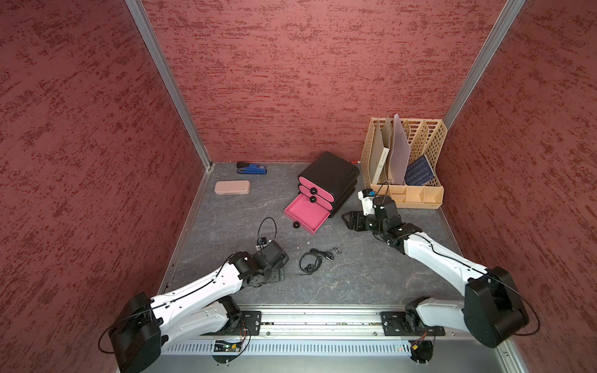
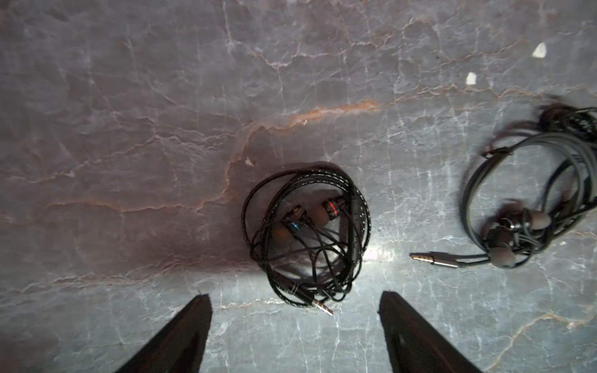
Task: Place the wired earphones into the drawer by color
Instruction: Pick up the wired earphones from the center of the board.
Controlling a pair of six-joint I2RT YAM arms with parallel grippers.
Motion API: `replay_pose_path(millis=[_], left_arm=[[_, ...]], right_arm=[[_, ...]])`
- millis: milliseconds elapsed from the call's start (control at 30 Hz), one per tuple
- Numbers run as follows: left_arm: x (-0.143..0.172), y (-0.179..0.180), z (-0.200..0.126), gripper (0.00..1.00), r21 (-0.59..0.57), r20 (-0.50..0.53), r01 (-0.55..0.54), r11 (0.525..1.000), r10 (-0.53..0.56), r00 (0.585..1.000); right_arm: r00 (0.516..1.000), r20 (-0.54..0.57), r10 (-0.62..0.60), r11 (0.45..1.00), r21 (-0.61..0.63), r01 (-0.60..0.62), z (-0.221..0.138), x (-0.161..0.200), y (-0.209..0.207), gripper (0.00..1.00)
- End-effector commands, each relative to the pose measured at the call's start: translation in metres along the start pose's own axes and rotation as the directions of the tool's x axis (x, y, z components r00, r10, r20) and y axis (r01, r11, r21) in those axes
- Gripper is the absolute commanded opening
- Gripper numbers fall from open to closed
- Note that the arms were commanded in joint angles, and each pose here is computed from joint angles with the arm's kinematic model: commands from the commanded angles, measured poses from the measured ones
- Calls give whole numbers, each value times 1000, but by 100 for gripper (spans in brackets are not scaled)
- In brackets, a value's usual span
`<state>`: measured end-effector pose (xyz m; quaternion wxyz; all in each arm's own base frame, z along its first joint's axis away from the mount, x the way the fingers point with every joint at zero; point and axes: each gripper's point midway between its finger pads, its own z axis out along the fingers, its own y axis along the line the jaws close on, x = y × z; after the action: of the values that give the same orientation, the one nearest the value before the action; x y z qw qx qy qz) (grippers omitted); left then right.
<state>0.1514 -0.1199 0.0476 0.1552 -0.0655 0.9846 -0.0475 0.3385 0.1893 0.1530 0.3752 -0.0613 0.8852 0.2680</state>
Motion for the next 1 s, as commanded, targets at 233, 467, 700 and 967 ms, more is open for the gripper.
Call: replay_pose_path(millis=[233, 467, 700, 967], left_arm=[[-2, -10, 20, 65, 34, 17, 29, 999, -30, 999], [4, -2, 25, 54, 16, 11, 42, 999, -42, 999], [2, -5, 28, 43, 31, 21, 38, 999, -39, 999], [-3, -10, 27, 21, 53, 38, 22, 998, -24, 999]], right_arm=[[1000, 11, 8, 1000, -11, -8, 0, -3, 3, 75], [1000, 2, 16, 1000, -14, -16, 2, -1, 3, 75], [1000, -6, 23, 1000, -13, -23, 4, 0, 3, 75], [1000, -1, 21, 1000, -11, -21, 3, -1, 3, 75]])
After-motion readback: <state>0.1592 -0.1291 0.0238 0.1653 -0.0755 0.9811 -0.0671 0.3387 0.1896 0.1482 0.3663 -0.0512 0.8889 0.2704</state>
